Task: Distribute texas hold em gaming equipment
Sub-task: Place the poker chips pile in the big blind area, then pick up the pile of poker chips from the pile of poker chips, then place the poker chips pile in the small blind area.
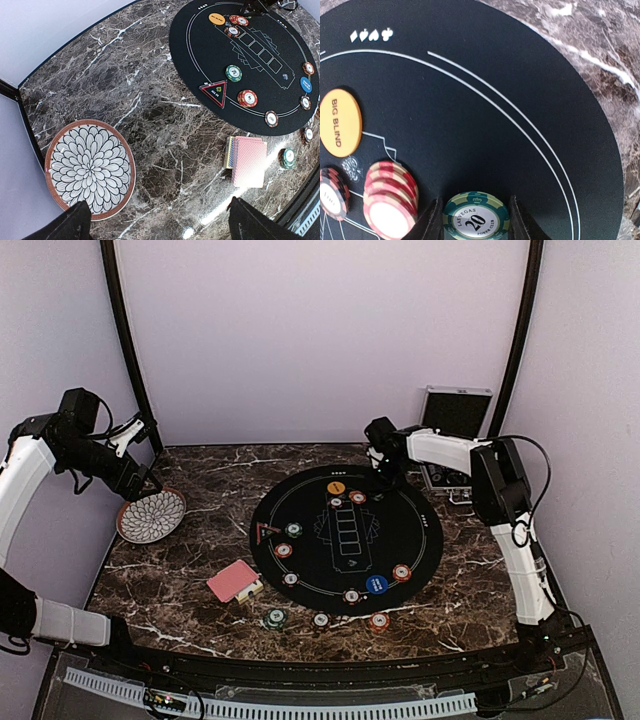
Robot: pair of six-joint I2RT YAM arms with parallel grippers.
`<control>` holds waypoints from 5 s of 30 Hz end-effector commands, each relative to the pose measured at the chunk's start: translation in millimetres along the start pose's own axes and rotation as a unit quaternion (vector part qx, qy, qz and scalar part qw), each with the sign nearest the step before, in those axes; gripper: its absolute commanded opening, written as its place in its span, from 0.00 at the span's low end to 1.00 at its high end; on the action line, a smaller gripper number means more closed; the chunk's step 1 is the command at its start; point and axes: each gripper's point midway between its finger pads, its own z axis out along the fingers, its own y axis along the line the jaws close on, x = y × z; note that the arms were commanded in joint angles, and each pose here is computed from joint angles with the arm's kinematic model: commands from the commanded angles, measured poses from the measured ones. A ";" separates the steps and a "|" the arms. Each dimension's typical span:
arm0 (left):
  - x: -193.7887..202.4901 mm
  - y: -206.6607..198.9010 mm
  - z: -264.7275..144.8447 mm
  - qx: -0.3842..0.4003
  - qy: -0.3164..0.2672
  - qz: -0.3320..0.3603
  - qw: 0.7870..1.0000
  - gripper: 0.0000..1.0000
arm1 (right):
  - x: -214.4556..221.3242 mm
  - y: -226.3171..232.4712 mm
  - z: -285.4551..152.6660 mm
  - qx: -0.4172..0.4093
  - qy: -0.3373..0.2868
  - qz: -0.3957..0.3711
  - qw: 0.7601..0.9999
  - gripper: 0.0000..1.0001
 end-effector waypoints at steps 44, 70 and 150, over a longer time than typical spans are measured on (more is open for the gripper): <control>0.3 -8.5 -7.0 0.007 -0.007 -0.004 1.000 0.99 | 186.7 249.1 -168.4 -0.165 -0.010 -0.303 0.938 0.88; -1.0 -8.8 -11.1 0.003 -0.009 0.000 1.000 0.99 | 275.5 322.5 -118.4 -0.237 0.094 -0.398 0.881 0.88; 57.2 -135.5 103.4 0.175 0.119 0.084 0.974 0.99 | 159.1 67.9 -127.3 -0.030 0.035 -0.115 0.992 0.12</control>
